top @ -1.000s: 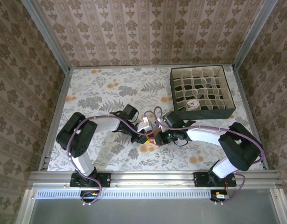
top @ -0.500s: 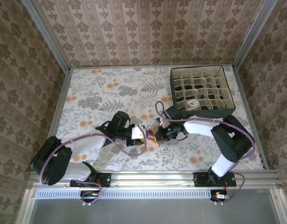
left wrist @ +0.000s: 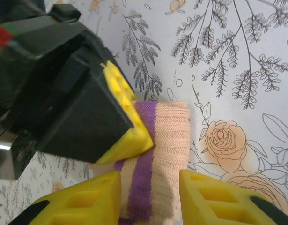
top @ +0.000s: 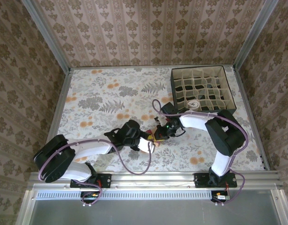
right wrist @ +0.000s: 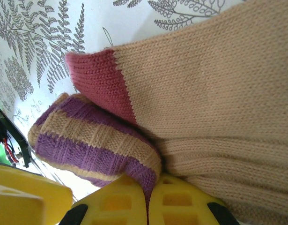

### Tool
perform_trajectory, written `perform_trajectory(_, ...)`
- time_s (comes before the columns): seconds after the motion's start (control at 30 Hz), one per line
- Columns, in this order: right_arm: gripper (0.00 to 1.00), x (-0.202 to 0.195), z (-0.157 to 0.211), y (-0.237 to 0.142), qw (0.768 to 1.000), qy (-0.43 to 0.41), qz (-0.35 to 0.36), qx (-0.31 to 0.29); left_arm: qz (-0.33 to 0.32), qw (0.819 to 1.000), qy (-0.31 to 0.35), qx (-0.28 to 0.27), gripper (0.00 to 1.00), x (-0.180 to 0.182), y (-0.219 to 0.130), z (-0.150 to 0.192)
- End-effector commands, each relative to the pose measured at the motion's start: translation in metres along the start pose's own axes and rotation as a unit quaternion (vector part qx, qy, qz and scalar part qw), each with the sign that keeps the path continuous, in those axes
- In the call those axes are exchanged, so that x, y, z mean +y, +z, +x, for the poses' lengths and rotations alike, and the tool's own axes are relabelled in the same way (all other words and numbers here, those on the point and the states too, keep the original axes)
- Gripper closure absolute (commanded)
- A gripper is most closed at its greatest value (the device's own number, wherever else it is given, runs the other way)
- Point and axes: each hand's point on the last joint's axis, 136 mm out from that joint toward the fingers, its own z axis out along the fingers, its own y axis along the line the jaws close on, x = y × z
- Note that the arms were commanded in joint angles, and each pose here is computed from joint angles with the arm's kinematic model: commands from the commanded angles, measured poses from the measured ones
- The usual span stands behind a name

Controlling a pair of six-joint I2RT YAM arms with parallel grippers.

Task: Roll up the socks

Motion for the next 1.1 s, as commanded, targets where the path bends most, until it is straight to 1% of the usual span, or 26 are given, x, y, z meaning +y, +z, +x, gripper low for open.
perform_trajectory(0.0,0.96,-0.048,0.034,0.019,0.993,0.042,0.082,0.075,0.008,0.999,0.035,0.023,0.64,0.001,0.008,0.004)
perform_trajectory(0.1,0.95,-0.051,0.037,0.018,0.991,0.049,0.082,0.094,0.011,0.999,0.037,0.035,0.64,-0.003,0.013,0.011)
perform_trajectory(0.33,0.94,-0.057,0.035,0.019,0.989,0.056,0.075,0.114,0.019,0.996,0.046,0.071,0.63,-0.014,0.019,0.03)
perform_trajectory(0.53,0.92,-0.057,0.031,0.02,0.988,0.056,0.068,0.128,0.04,0.989,0.059,0.126,0.64,-0.026,0.029,0.055)
perform_trajectory(0.57,0.92,-0.056,0.031,0.019,0.988,0.055,0.067,0.128,0.041,0.989,0.056,0.129,0.65,-0.027,0.03,0.057)
perform_trajectory(0.63,0.89,-0.054,0.028,0.017,0.989,0.051,0.065,0.124,0.047,0.989,0.047,0.134,0.72,-0.029,0.03,0.059)
perform_trajectory(0.67,0.87,-0.053,0.026,0.015,0.99,0.048,0.061,0.119,0.052,0.988,0.037,0.137,0.76,-0.03,0.03,0.059)
perform_trajectory(0.73,0.8,-0.047,0.021,0.009,0.992,0.039,0.049,0.106,0.058,0.987,0.01,0.148,0.86,-0.03,0.029,0.06)
perform_trajectory(0.83,0.73,-0.035,0.009,-0.005,0.997,0.024,0.022,0.069,0.079,0.985,-0.028,0.154,0.97,-0.034,0.025,0.057)
perform_trajectory(0.87,0.67,-0.031,0.004,-0.012,0.998,0.019,0.014,0.054,0.09,0.984,-0.04,0.151,1.0,-0.036,0.024,0.055)
perform_trajectory(0.93,0.6,-0.027,-0.003,-0.025,1.0,0.008,0.01,0.025,0.115,0.981,-0.055,0.145,1.0,-0.043,0.021,0.05)
perform_trajectory(1.07,0.55,-0.019,-0.012,-0.048,0.999,-0.02,0.01,-0.03,0.16,0.974,-0.079,0.137,1.0,-0.051,0.015,0.04)
